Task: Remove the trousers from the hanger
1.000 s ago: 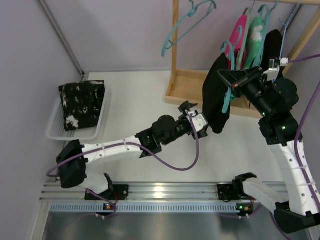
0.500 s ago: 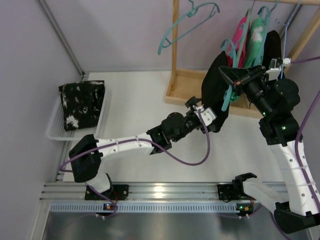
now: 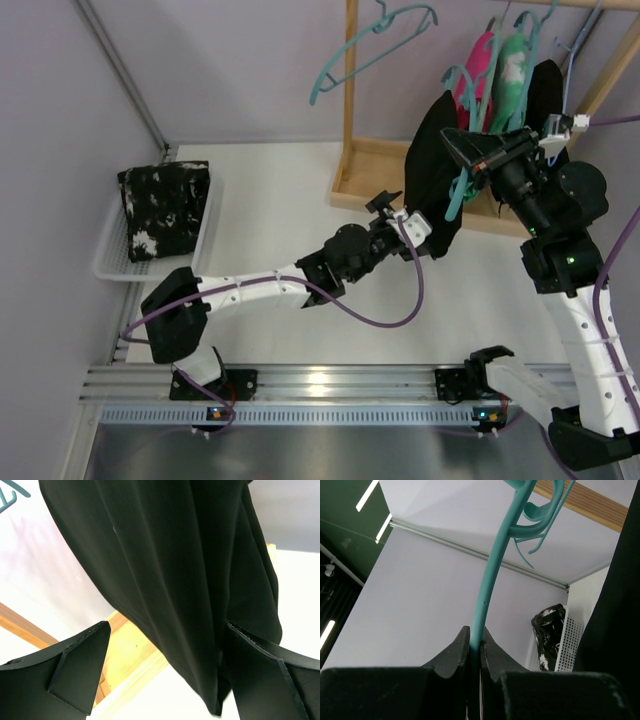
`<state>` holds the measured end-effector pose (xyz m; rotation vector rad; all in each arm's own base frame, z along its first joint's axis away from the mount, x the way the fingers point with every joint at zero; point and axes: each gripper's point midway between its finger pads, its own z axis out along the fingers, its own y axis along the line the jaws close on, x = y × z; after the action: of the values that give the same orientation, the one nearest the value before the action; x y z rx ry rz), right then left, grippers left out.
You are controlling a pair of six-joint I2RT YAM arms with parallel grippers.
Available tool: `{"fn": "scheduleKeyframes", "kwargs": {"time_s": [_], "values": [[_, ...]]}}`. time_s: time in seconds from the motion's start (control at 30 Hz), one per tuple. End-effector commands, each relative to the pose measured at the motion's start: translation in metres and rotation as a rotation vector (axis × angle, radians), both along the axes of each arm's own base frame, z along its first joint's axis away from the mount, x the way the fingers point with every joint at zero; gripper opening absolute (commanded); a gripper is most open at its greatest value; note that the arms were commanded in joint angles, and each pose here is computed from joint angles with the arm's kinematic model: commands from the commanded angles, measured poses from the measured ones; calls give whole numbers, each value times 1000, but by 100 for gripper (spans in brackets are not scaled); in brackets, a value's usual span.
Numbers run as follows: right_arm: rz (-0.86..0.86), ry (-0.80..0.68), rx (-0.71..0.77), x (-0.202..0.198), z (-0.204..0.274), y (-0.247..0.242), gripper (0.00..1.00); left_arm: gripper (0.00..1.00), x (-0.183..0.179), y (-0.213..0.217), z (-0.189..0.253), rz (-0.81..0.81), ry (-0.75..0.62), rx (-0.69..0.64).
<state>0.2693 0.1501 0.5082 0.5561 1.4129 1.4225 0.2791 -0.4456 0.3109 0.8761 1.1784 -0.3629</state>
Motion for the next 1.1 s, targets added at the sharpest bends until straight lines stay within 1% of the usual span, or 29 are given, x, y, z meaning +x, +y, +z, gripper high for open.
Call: {"fn": "scheduleKeyframes", "kwargs": {"time_s": [0.0,0.13,0.4,0.53,0.63,0.67,0.73,0.77,0.87,0.9,0.93,1.0,1.03,1.07], "values": [[27,-271,59,-40,69,-4,0,96,-5,14,38,3,-67,-86],[33,-267,71,-40,70,-4,0,96,0,15,37,20,-65,-83],[48,-237,101,-41,68,-3,0,96,18,11,51,62,-70,-121],[47,-239,100,-42,68,-4,0,92,24,15,56,81,-74,-128],[49,-237,100,-43,67,-4,0,82,26,21,59,91,-82,-129],[51,-236,102,-43,66,-3,0,72,26,22,59,93,-84,-127],[51,-238,101,-43,66,-3,0,62,27,25,62,96,-86,-134],[50,-238,102,-43,66,-4,0,53,27,27,64,98,-87,-136],[43,-234,97,-41,65,-4,0,38,25,29,69,94,-94,-145],[40,-229,95,-40,63,-4,0,26,24,29,72,94,-96,-150],[38,-228,91,-40,63,-4,0,18,24,31,75,94,-101,-154],[34,-228,88,-39,62,-5,0,8,23,34,79,100,-103,-161],[30,-228,82,-38,61,-5,0,0,23,36,79,104,-106,-158],[28,-231,81,-37,61,-5,0,0,23,37,80,108,-108,-158]]}}
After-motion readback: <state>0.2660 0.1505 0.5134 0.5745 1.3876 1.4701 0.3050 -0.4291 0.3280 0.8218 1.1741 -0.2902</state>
